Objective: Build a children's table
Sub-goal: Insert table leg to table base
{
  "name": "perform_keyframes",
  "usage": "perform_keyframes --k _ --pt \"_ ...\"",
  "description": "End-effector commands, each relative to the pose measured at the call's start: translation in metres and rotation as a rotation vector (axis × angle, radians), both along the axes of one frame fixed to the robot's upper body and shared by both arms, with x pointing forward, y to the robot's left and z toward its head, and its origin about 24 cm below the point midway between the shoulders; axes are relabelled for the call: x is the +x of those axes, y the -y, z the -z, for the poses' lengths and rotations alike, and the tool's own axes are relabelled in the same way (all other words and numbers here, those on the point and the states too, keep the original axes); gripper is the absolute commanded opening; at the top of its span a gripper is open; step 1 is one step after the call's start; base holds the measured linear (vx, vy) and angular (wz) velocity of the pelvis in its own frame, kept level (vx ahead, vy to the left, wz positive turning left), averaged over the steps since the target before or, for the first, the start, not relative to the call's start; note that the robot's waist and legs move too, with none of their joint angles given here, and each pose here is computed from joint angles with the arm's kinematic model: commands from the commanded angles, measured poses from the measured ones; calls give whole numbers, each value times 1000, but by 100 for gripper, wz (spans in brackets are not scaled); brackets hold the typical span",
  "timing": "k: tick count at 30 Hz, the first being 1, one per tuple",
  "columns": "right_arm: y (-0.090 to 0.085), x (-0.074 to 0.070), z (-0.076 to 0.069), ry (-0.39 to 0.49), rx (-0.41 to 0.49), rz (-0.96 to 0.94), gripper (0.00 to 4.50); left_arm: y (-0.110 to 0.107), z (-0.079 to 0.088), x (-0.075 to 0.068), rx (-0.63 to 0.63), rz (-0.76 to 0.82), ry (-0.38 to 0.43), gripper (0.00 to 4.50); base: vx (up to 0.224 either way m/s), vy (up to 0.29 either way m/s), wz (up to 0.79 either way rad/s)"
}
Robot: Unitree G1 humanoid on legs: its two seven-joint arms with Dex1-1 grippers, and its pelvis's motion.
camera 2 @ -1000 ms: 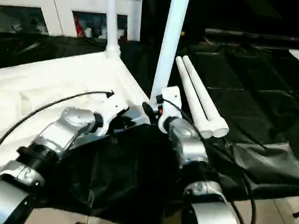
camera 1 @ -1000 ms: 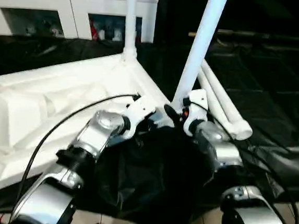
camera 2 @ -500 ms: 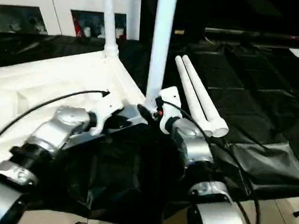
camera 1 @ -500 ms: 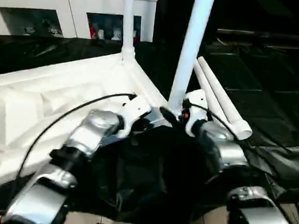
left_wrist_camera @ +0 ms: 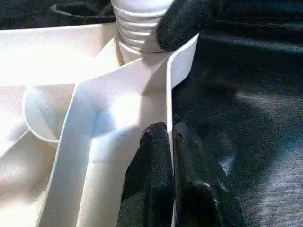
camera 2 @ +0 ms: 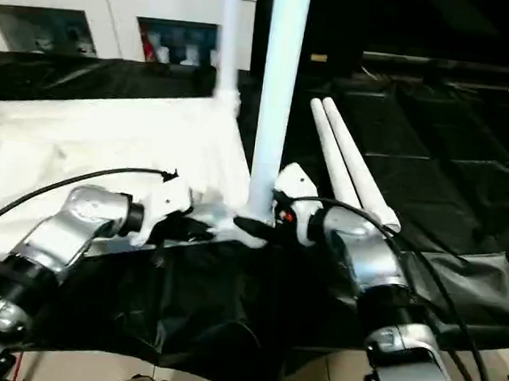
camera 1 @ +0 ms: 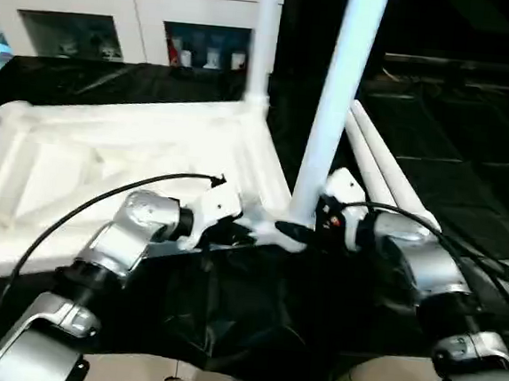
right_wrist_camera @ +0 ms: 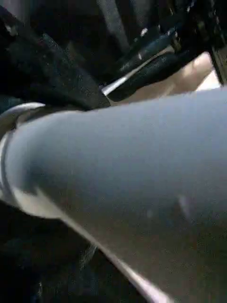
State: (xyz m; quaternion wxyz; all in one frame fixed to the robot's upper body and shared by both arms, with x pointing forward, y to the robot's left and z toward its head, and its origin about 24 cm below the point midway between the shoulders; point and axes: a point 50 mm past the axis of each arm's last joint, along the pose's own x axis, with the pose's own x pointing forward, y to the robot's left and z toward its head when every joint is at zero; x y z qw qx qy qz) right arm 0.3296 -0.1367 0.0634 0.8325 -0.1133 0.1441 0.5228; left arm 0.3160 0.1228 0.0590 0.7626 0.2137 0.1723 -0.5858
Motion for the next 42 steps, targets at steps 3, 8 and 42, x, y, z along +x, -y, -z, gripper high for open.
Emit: perform_keyframes --k 3,8,42 --pt "3 -2 -7 10 -8 -42 290 9 -10 -5 -58 97 32 0 0 0 0" --pt "1 -7 -3 -8 -12 -73 270 6 -9 -5 -49 92 34 0 0 0 0" --pt "-67 21 6 -9 153 343 389 39 -20 17 -115 -123 113 0 0 0 0"
